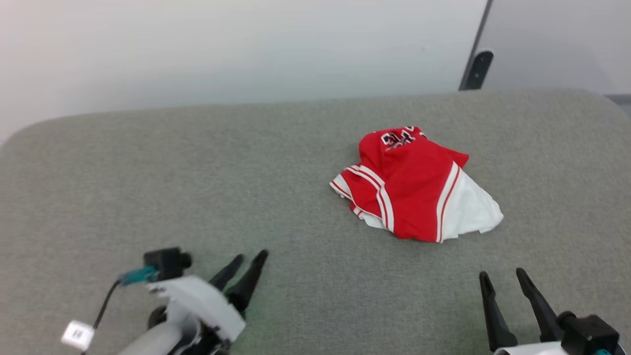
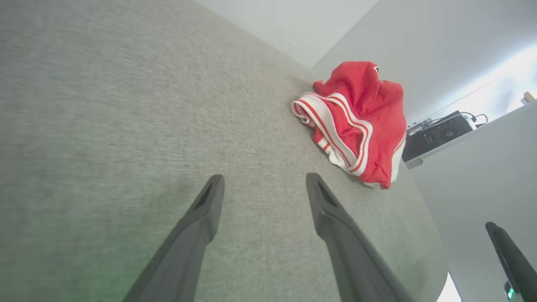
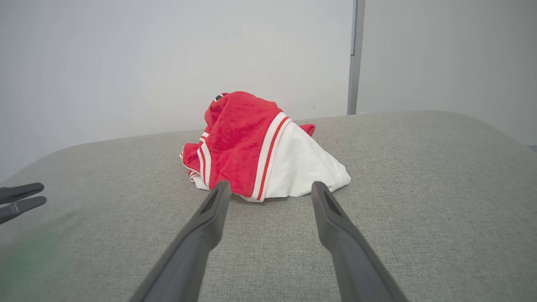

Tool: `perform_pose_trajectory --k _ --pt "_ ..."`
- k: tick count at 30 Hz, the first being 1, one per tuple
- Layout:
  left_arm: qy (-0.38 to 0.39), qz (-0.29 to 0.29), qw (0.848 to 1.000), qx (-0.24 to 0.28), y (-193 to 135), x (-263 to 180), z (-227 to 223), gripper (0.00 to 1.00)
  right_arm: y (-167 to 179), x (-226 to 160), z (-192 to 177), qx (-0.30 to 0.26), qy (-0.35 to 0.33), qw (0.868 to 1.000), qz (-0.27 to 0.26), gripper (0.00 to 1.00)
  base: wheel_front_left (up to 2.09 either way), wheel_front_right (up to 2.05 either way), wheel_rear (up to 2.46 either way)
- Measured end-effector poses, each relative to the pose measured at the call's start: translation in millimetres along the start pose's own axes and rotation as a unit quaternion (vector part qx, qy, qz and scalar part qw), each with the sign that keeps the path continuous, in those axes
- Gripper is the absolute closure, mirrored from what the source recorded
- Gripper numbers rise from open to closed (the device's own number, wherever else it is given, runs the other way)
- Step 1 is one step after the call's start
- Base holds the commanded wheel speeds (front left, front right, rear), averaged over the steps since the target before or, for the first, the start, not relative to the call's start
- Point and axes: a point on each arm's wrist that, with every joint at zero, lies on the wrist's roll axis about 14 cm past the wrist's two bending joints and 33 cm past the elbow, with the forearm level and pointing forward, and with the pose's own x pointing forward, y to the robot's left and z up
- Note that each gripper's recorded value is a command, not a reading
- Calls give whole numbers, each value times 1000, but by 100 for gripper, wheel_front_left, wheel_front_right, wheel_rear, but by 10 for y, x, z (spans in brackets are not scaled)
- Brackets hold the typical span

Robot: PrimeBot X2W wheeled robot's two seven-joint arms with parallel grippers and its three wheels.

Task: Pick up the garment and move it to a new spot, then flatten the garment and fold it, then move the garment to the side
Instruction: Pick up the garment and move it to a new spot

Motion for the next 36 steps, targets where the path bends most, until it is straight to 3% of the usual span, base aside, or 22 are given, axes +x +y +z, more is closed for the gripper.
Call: perform_pose_trajectory --k 10,18,20,24,29,36 --pt "-59 94 994 19 428 -746 -64 0 -66 -222 31 -4 5 1000 -10 0 0 0 0" --pt "-144 136 975 101 429 -1180 273 0 10 -235 83 -5 4 1000 3 0 0 0 0" --pt "-168 143 971 96 402 -1266 312 0 28 -226 124 -6 -2 1000 6 0 0 0 0" --pt "-200 162 957 133 413 -1431 420 0 45 -212 192 -8 -11 1000 9 0 0 0 0" --pt "-233 162 940 187 319 -1532 560 0 78 -184 267 -11 -21 1000 15 0 0 0 0" --pt "-252 175 927 217 283 -1632 577 0 92 -184 348 -13 -32 999 17 0 0 0 0"
